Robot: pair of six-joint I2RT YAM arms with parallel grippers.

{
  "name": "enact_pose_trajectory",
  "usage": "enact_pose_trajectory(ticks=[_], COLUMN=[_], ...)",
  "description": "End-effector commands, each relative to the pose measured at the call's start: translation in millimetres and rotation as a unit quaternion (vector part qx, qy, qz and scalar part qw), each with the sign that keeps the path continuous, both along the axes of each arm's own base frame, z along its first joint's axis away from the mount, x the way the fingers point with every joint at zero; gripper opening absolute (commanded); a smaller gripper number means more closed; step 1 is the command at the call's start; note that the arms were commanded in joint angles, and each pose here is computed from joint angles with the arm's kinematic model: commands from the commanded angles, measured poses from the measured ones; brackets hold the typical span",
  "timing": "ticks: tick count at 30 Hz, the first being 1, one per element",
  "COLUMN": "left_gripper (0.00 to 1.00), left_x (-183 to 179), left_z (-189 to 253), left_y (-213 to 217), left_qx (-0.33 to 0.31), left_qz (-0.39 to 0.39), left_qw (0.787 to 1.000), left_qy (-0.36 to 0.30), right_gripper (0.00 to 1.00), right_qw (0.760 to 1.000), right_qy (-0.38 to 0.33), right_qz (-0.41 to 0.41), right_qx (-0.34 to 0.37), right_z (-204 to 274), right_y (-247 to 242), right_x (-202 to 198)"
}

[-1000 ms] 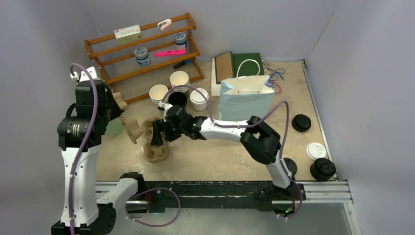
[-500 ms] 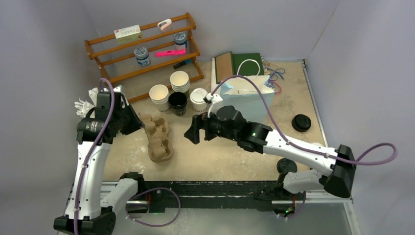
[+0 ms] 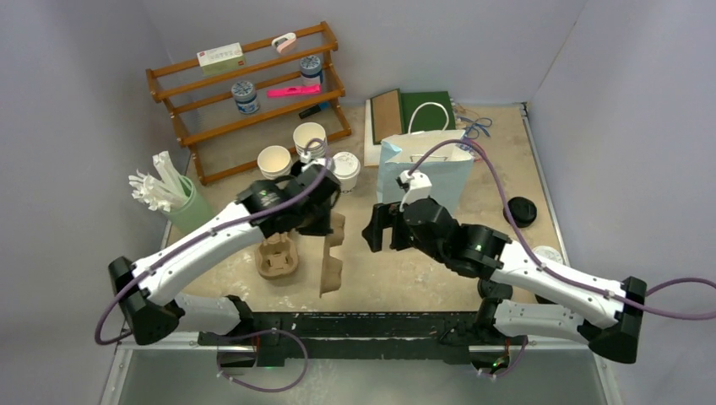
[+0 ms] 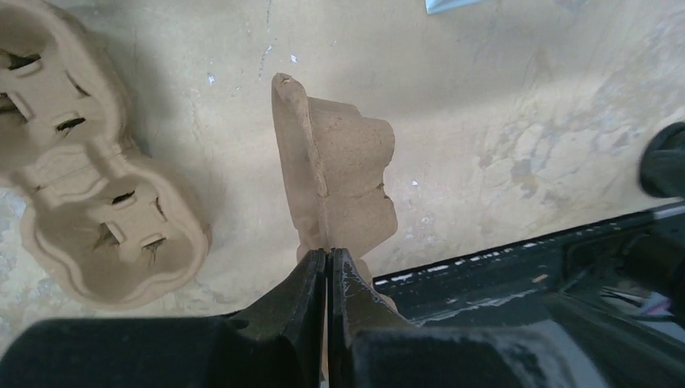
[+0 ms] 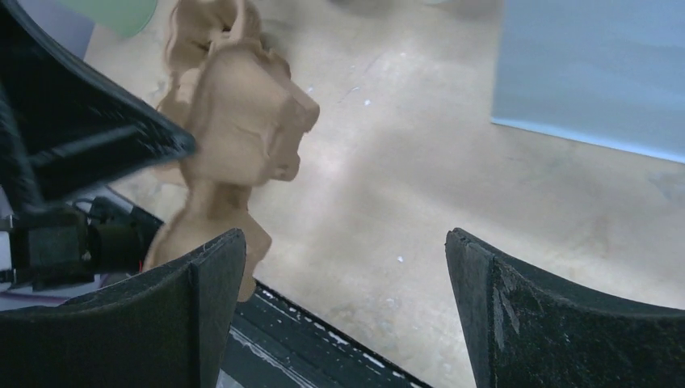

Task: Pack the takeout coffee
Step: Place the cup tray at the center of the board, then pick up the cup tray from the center of the board.

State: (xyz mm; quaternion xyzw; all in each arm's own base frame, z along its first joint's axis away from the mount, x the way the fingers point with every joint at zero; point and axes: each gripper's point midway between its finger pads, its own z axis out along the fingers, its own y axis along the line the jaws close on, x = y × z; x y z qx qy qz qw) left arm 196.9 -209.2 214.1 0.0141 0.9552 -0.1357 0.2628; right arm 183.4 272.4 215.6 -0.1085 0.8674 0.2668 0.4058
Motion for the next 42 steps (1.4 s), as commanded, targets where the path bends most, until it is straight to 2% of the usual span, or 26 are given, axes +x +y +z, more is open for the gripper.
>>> enact_pose_trajectory(ticks=[1, 4, 7, 8, 9, 10, 11, 13, 16, 18, 22, 26, 30, 33, 37, 42], left_gripper=[0.01, 0.02, 0.13, 0.27, 0.48, 0.64, 0.73, 0.83, 0.85, 0.84, 0.76, 0.71, 0.70, 0.71, 0.75, 0.75], left_x=[17.3, 28.6, 40.7, 44.3, 46.1, 46.9, 46.9, 44.8, 43.0, 44.5, 51.4, 56.9, 59.4, 65.1, 66.1, 64.8], left_z=[-7.2, -27.5, -43.6, -46.5, -48.0, -48.5, -48.1, -48.7, -40.7, -29.5, -15.0, 8.0, 7.9, 18.6, 34.3, 43.9], left_y=[-17.8, -32.8, -53.0, -62.7, -72.9, -83.8, -94.2, -106.9, -108.4, -100.7, -59.9, -14.6, 27.8, 61.2, 105.7, 117.2], left_qx=[0.051, 0.075, 0.077, 0.072, 0.065, 0.056, 0.046, 0.034, 0.022, -0.009, -0.091, -0.101, -0.072, -0.038, 0.030, 0.043], left_qz=[0.014, 0.011, 0.004, -0.004, -0.014, -0.027, -0.046, -0.066, -0.076, -0.069, -0.026, 0.007, 0.040, 0.075, 0.125, 0.135], left_qw=[0.996, 0.994, 0.994, 0.994, 0.995, 0.996, 0.996, 0.996, 0.997, 0.997, 0.995, 0.993, 0.995, 0.994, 0.986, 0.982], left_qy=[-0.067, -0.081, -0.082, -0.080, -0.075, -0.068, -0.061, -0.043, -0.026, -0.024, -0.015, -0.060, -0.056, -0.073, -0.104, -0.123], right_gripper=[0.94, 0.93, 0.93, 0.94, 0.94, 0.94, 0.94, 0.94, 0.88, 0.83, 0.77, 0.78, 0.84, 0.85, 0.85, 0.87], right_qw=[0.995, 0.994, 0.994, 0.994, 0.994, 0.995, 0.995, 0.997, 1.000, 1.000, 0.995, 0.977, 0.953, 0.921, 0.885, 0.812], right_qy=[-0.026, -0.032, -0.033, -0.032, -0.033, -0.034, -0.035, -0.021, -0.010, -0.006, -0.013, -0.042, -0.030, -0.055, -0.082, -0.084], right_qz=[-0.097, -0.106, -0.108, -0.106, -0.102, -0.097, -0.090, -0.071, -0.019, 0.011, 0.091, 0.197, 0.258, 0.327, 0.412, 0.516], right_qx=[-0.007, 0.002, 0.002, 0.002, 0.000, -0.005, -0.010, -0.017, -0.010, -0.016, -0.048, -0.072, -0.155, -0.203, -0.203, -0.260], right_z=[16.8, 25.4, 31.5, 33.0, 33.7, 33.4, 32.6, 24.9, 13.5, 1.0, -15.4, -30.7, -65.2, -75.4, -88.8, -112.5], right_y=[-43.9, -56.1, -62.7, -63.3, -63.4, -64.0, -63.7, -62.4, -52.1, -45.1, -26.8, 4.3, 25.9, 39.9, 53.6, 51.4], right_x=[10.9, 7.3, 4.2, 3.2, 2.3, 1.6, 0.7, -6.5, -18.8, -24.0, -30.6, -34.0, -22.7, -15.4, -23.9, -29.3])
